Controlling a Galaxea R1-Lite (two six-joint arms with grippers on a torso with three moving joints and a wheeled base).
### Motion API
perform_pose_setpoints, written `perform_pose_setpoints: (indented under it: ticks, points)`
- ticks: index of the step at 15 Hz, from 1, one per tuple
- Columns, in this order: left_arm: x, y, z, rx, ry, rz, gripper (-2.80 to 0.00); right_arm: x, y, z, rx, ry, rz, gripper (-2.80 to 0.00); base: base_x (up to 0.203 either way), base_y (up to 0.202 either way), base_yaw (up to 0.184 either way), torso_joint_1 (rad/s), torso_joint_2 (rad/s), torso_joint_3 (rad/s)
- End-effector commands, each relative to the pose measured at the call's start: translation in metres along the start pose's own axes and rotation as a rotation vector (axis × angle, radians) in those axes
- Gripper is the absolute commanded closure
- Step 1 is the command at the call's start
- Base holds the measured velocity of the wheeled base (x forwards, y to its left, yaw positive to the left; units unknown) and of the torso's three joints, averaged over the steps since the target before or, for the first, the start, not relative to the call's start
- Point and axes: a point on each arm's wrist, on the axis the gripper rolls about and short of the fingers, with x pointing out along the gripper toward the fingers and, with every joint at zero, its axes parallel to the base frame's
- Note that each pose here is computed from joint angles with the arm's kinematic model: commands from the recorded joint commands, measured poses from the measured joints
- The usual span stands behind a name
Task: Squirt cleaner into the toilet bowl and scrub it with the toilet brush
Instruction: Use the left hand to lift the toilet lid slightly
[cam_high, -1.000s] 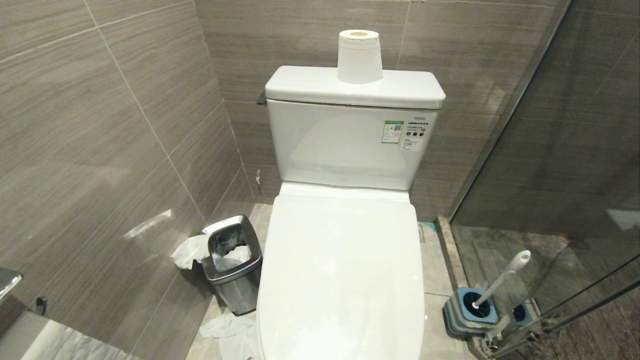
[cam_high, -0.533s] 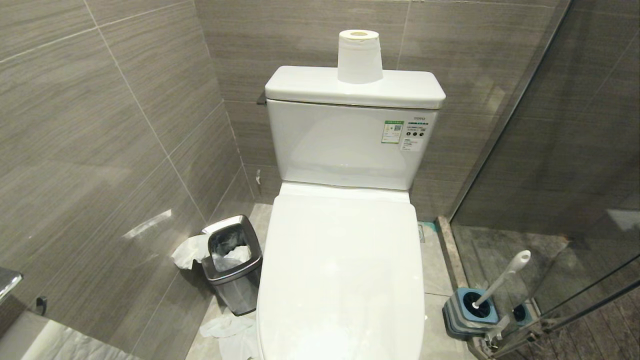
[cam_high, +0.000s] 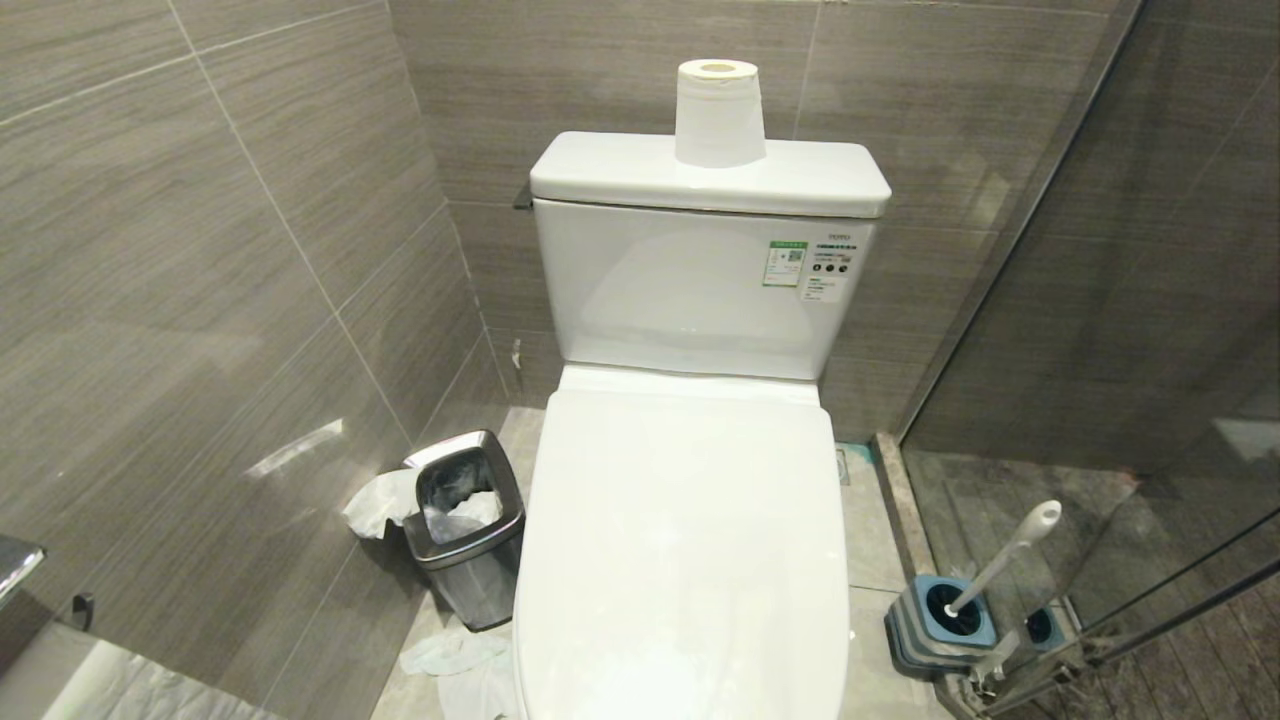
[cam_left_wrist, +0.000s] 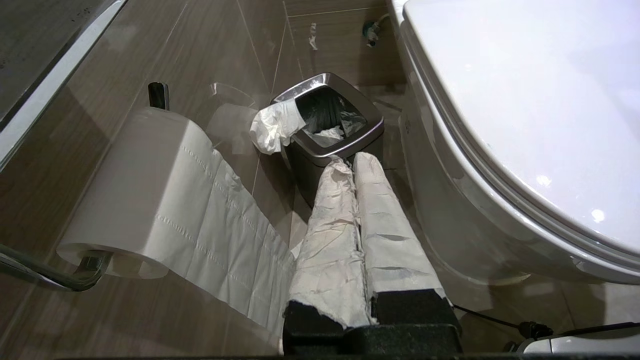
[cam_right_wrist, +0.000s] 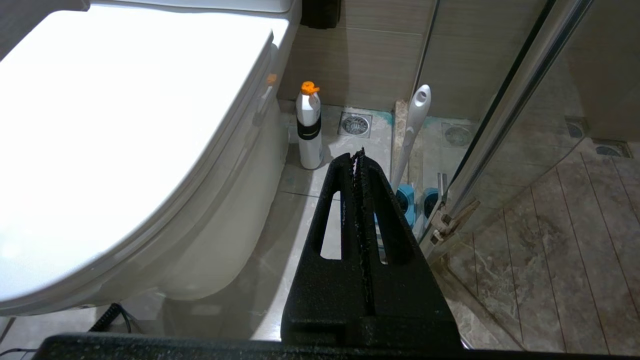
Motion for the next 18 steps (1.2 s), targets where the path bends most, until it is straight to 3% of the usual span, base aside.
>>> perform_pose_setpoints:
  ticks: [1,14,18]
  points:
    - [0.0003,-0.0001,-0.0007,0.001,0.004,-0.002,0.00,0.0000,0.0000,0.0000,0.000,0.000,0.001,0.00,0.000,0.000,0.000,0.000,0.00,0.000]
    - [0.0003,-0.0001,-0.0006,-0.003,0.004,-0.002,0.00,0.0000,-0.0001,0.0002,0.017,-0.002,-0.005,0.00,0.000,0.000,0.000,0.000,0.00,0.000]
    - [0.0002,-0.0002,-0.0002,0.061,0.000,-0.010,0.00,0.0000,-0.0001,0.0002,0.014,-0.002,-0.005,0.00,0.000,0.000,0.000,0.000,0.00,0.000]
